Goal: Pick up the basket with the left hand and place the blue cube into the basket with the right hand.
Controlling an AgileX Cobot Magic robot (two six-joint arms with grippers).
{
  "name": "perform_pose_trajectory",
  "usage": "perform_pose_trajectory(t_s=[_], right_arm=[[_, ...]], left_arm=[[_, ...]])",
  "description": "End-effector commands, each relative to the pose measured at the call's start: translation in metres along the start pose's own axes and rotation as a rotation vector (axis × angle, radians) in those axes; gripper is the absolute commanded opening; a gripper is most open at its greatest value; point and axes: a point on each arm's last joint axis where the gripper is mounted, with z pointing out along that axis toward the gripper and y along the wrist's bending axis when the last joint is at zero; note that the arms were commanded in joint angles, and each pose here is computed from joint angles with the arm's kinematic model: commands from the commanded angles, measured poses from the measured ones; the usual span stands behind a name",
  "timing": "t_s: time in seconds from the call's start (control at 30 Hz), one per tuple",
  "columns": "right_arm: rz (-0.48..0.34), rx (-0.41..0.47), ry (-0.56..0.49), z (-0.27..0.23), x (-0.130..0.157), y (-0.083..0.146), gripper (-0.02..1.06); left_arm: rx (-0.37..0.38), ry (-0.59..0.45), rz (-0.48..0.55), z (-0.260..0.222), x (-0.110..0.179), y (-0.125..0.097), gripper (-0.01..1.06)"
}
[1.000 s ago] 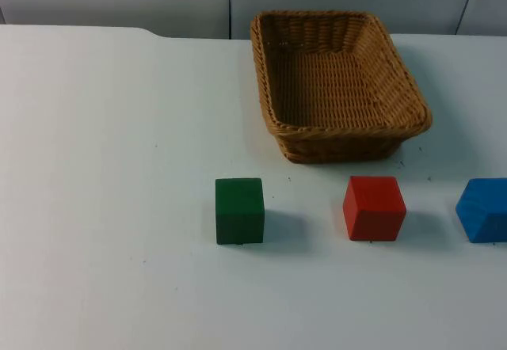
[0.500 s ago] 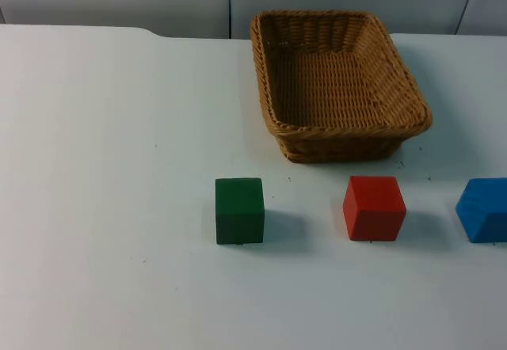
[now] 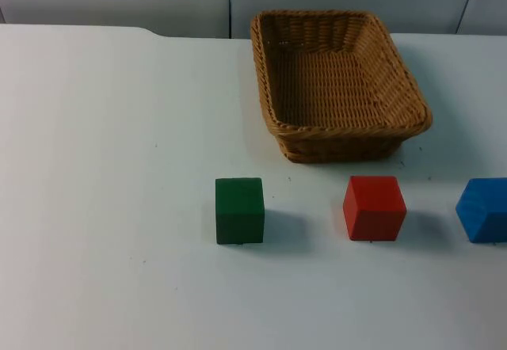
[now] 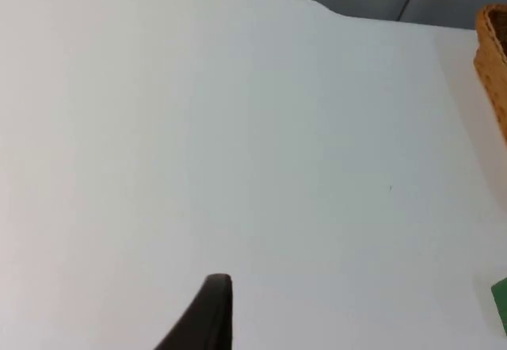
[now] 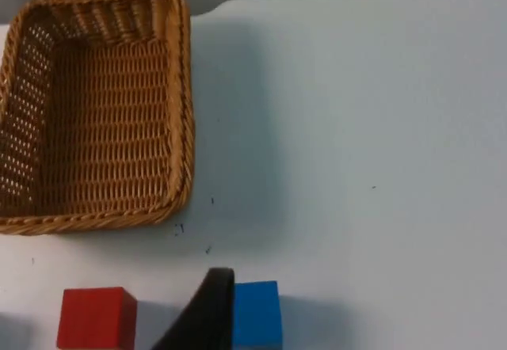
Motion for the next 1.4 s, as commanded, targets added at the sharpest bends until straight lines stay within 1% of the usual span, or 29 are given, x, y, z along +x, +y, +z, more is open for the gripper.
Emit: perform_pose_trajectory(t_s=[0.0,0.07,0.13,0.17,0.3,0.4,0.5,0.53,0.63,0.73,0.77,0.87,0.9,0.93,0.97,1.07,1.1,1.23,1.27,1.3,1.37], right_arm=[[-0.016,-0.035,0.038,0.017,-0.004,0.002,1.05],[-0.016,-0.054,0.089,0.034,-0.004,0.003,1.05],[-0.013,-0.054,0.135,0.051,-0.003,0.003,1.05],[-0.013,-0.054,0.135,0.051,-0.003,0.003,1.05],[-0.015,-0.051,0.184,0.078,-0.002,0.002,1.05],[-0.013,-0.049,0.199,0.09,-0.002,0.001,1.05],[-0.01,-0.049,0.242,0.107,0.001,0.001,1.05],[-0.01,-0.049,0.242,0.107,0.001,0.001,1.05],[-0.012,-0.05,0.283,0.12,0.004,0.0,1.05],[-0.017,-0.058,0.311,0.13,0.006,0.003,1.04],[-0.024,-0.064,0.317,0.133,0.007,0.006,1.03],[-0.061,-0.086,0.345,0.141,0.01,0.015,1.03],[-0.061,-0.086,0.345,0.141,0.01,0.015,1.03],[-0.078,-0.096,0.352,0.142,0.011,0.019,1.03],[-0.093,-0.104,0.362,0.145,0.013,0.023,1.03],[-0.119,-0.124,0.384,0.151,0.017,0.032,1.03],[-0.119,-0.124,0.384,0.151,0.017,0.032,1.03],[-0.118,-0.124,0.429,0.164,0.024,0.033,1.03],[-0.116,-0.124,0.441,0.167,0.026,0.033,1.03],[-0.116,-0.124,0.441,0.167,0.026,0.033,1.03],[-0.11,-0.125,0.467,0.174,0.03,0.033,1.03]], left_arm=[[0.036,-0.012,0.012,0.008,-0.014,-0.004,1.05],[0.067,-0.009,0.019,0.016,-0.028,-0.007,1.05],[0.091,0.002,0.03,0.026,-0.04,-0.009,1.05],[0.091,0.002,0.03,0.026,-0.04,-0.009,1.05],[0.134,0.013,0.035,0.043,-0.061,-0.013,1.05],[0.148,0.023,0.033,0.053,-0.069,-0.014,1.05],[0.185,0.043,0.031,0.07,-0.076,-0.016,1.05],[0.185,0.043,0.031,0.07,-0.076,-0.016,1.05],[0.237,0.055,0.003,0.091,-0.077,-0.017,1.05],[0.266,0.071,-0.007,0.108,-0.075,-0.017,1.05],[0.292,0.077,-0.024,0.119,-0.074,-0.018,1.05],[0.322,0.113,-0.037,0.145,-0.075,-0.018,1.05],[0.322,0.113,-0.037,0.145,-0.075,-0.018,1.05],[0.324,0.115,-0.033,0.148,-0.076,-0.018,1.05],[0.33,0.141,-0.036,0.162,-0.078,-0.019,1.05],[0.359,0.183,-0.024,0.189,-0.083,-0.026,1.05],[0.359,0.183,-0.024,0.189,-0.083,-0.026,1.05],[0.408,0.246,0.002,0.226,-0.082,-0.045,1.05],[0.419,0.257,0.01,0.235,-0.082,-0.05,1.05],[0.419,0.257,0.01,0.235,-0.082,-0.05,1.05],[0.44,0.269,0.027,0.252,-0.083,-0.061,1.05]])
